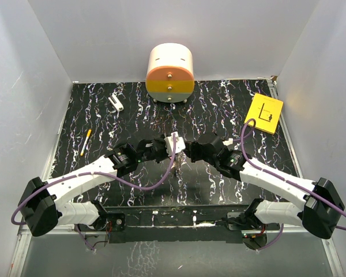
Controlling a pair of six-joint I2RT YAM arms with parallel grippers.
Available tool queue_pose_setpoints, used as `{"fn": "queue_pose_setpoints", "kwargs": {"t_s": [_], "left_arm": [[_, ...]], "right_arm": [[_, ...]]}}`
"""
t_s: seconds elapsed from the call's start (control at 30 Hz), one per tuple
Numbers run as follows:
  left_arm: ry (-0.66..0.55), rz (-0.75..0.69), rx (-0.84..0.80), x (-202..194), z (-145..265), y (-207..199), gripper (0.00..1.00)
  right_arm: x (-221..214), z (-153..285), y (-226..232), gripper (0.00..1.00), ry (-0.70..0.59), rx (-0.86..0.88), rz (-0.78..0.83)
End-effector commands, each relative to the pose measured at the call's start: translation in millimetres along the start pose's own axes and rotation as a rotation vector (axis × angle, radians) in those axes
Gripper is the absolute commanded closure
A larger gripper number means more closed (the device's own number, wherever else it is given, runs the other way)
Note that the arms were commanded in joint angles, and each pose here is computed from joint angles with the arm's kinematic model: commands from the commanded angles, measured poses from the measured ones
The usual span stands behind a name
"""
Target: Put the keys on the keyring
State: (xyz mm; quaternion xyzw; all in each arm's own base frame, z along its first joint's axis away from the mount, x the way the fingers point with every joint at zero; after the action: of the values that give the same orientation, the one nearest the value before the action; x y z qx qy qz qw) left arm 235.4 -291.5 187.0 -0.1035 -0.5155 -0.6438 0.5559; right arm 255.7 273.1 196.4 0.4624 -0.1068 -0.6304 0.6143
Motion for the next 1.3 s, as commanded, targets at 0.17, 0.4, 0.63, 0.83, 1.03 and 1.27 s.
{"fn": "queue_pose_setpoints", "kwargs": {"t_s": [0.17, 0.4, 0.63, 0.83, 1.03, 1.27], "left_arm": [[0.036, -0.042, 0.012, -3.1, 6.4, 4.3, 0.83], [0.060, -0.058, 0.021, -6.4, 9.5, 6.9, 0.96], [0.045, -0.071, 0.013, -2.5, 9.2, 7.5, 1.00], [0.064, -0.082, 0.031, -6.6, 10.1, 10.5, 1.00], [0.083, -0.074, 0.033, -12.4, 11.8, 10.3, 1.00], [0.095, -0.053, 0.005, -18.7, 10.3, 3.6, 1.00]], "right_arm": [[-28.4, 26.4, 55.6, 0.92, 0.134, 0.108, -0.429], [-25.5, 26.7, 52.4, 0.92, 0.129, 0.102, -0.431], [-22.9, 27.2, 49.9, 0.92, 0.124, 0.101, -0.429], [-22.5, 28.6, 49.4, 0.92, 0.128, 0.103, -0.429], [-19.3, 30.3, 45.2, 0.92, 0.126, 0.095, -0.429], [-19.8, 34.4, 47.3, 0.92, 0.131, 0.102, -0.423]]}}
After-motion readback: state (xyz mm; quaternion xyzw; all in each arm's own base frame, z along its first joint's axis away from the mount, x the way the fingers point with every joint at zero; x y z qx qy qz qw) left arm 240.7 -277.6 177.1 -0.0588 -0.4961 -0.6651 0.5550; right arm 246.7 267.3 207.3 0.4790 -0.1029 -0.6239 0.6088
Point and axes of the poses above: each gripper's point midway between its finger pads, its own z axis back along the fingers, its own y axis along the line the jaws close on, x = y × z, the point moved 1 cm from there along z, back along the fingers, and after that the axes turned 13 degrees about -z, right-handed, at the moved point
